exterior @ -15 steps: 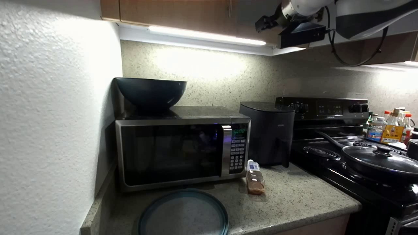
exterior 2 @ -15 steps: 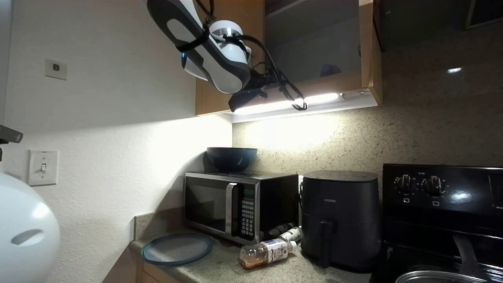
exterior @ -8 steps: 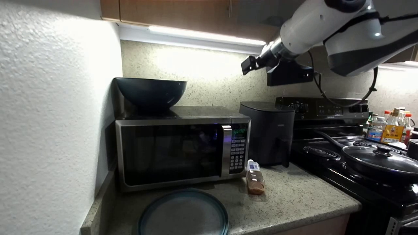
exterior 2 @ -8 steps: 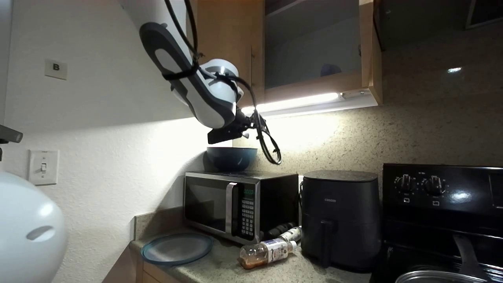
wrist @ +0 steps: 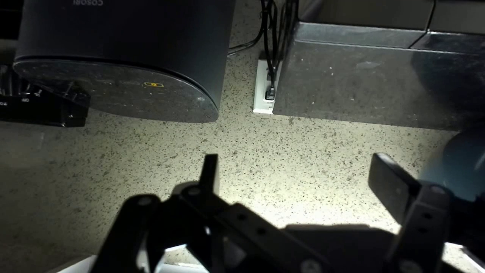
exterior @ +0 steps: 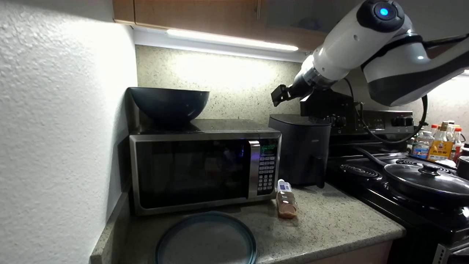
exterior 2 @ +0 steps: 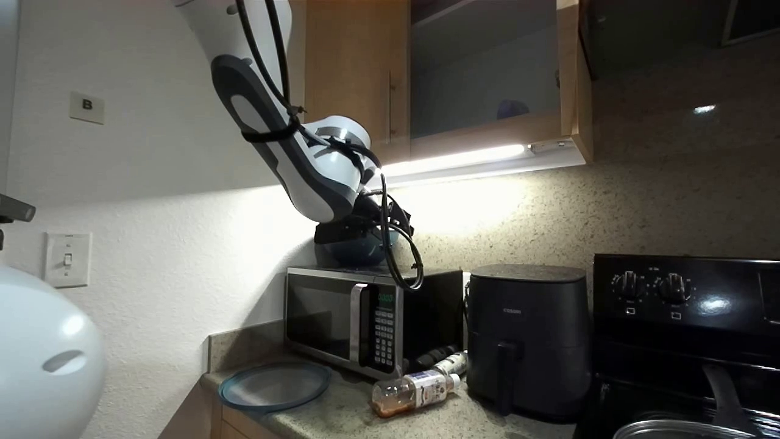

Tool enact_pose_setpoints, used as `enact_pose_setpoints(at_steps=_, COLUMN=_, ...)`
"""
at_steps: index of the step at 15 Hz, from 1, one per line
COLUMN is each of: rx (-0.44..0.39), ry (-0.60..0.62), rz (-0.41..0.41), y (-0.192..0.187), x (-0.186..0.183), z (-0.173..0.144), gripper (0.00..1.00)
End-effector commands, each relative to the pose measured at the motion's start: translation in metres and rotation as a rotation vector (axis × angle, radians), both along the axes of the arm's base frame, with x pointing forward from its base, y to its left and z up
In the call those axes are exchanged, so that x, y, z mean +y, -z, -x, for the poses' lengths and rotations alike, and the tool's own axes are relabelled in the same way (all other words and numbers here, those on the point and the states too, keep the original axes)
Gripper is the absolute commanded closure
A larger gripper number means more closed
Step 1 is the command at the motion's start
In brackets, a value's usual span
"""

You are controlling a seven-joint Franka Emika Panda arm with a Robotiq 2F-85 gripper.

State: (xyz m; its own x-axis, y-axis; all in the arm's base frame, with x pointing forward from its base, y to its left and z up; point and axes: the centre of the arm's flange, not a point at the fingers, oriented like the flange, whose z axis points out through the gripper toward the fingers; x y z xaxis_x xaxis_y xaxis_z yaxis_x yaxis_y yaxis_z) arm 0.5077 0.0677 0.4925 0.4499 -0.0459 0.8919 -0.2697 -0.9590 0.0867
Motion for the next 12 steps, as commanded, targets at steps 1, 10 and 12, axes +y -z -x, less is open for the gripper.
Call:
enact_pose_setpoints(at_steps=1, rx=0.009, ry=0.005, rz=-0.022, y=0.008, x=-0.002, z=0.006, gripper=0.00)
enact_pose_setpoints(at_steps=10, rx=0.133, ry=0.093, rz=-0.190, y=0.091, x=-0.002, z=0.060, gripper=0.00)
enact_pose_setpoints(at_steps=12, rx=0.146, ry=0.112, rz=-0.202, y=0.099, x=-0.001, z=0.069, gripper=0.00)
